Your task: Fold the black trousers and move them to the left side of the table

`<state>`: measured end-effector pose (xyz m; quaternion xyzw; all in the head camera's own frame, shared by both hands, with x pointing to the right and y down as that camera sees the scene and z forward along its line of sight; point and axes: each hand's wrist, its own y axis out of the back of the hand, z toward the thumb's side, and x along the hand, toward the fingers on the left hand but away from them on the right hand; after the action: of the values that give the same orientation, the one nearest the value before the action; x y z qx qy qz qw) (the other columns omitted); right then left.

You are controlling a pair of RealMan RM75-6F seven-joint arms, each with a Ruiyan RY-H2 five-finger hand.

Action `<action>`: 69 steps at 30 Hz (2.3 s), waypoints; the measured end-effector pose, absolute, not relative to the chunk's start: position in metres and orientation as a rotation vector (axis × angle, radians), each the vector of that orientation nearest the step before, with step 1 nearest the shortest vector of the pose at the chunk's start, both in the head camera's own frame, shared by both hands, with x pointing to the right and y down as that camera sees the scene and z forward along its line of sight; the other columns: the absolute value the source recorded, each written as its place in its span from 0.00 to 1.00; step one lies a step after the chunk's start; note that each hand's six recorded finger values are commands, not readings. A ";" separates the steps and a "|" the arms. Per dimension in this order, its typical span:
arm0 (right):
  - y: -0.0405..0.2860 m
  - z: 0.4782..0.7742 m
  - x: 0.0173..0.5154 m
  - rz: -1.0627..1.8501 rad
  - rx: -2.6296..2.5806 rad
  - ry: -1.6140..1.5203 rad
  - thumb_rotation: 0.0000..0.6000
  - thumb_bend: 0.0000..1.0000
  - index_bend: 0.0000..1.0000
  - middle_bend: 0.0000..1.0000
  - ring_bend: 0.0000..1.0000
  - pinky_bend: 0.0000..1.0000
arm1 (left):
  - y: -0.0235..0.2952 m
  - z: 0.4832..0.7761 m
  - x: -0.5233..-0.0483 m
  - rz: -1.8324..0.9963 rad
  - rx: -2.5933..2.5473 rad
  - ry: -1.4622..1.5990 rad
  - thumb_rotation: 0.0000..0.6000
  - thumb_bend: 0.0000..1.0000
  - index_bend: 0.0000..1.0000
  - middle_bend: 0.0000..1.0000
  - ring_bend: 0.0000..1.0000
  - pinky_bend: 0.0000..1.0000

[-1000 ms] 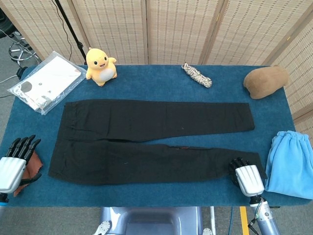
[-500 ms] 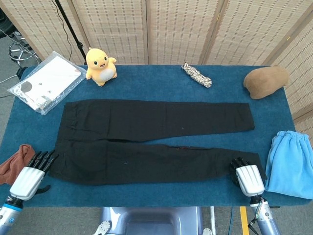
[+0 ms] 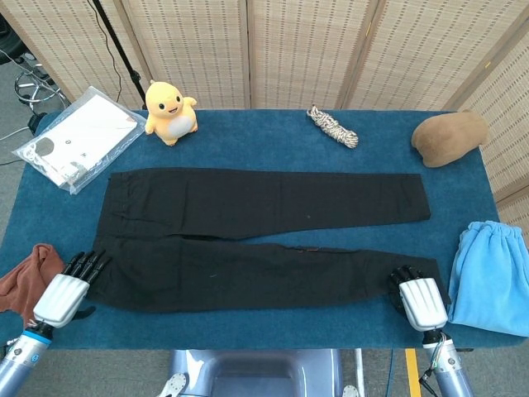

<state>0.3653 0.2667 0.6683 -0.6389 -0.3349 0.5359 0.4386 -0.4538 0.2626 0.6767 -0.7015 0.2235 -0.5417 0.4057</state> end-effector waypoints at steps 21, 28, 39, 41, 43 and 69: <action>0.265 0.667 0.366 1.330 -1.591 -0.846 1.00 0.46 0.54 0.44 0.36 0.53 | 0.256 0.686 -0.441 -1.334 -1.739 0.555 1.00 0.32 0.29 0.21 0.16 0.21; 0.264 0.666 0.366 1.331 -1.592 -0.855 1.00 0.46 0.54 0.44 0.36 0.53 | 0.256 0.685 -0.440 -1.312 -1.730 0.568 1.00 0.32 0.36 0.27 0.23 0.31; 0.263 0.666 0.367 1.334 -1.594 -0.861 1.00 0.46 0.54 0.44 0.36 0.53 | 0.261 0.691 -0.441 -1.338 -1.729 0.533 1.00 0.32 0.55 0.45 0.35 0.46; 0.264 0.666 0.367 1.336 -1.595 -0.859 1.00 0.46 0.54 0.44 0.36 0.53 | 0.261 0.692 -0.441 -1.337 -1.728 0.533 1.00 0.32 0.58 0.48 0.37 0.47; 0.264 0.667 0.367 1.338 -1.596 -0.859 1.00 0.46 0.54 0.44 0.36 0.53 | 0.261 0.692 -0.441 -1.340 -1.725 0.530 1.00 0.34 0.59 0.50 0.38 0.48; 0.240 0.661 0.374 1.351 -1.569 -0.980 1.00 0.47 0.57 0.46 0.36 0.53 | 0.229 0.685 -0.437 -1.352 -1.794 0.683 1.00 0.50 0.67 0.57 0.43 0.52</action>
<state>0.3735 0.2400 0.6606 -0.6239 -0.3896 0.5373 0.4126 -0.4374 0.2295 0.6854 -0.7048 0.2682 -0.5311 0.3864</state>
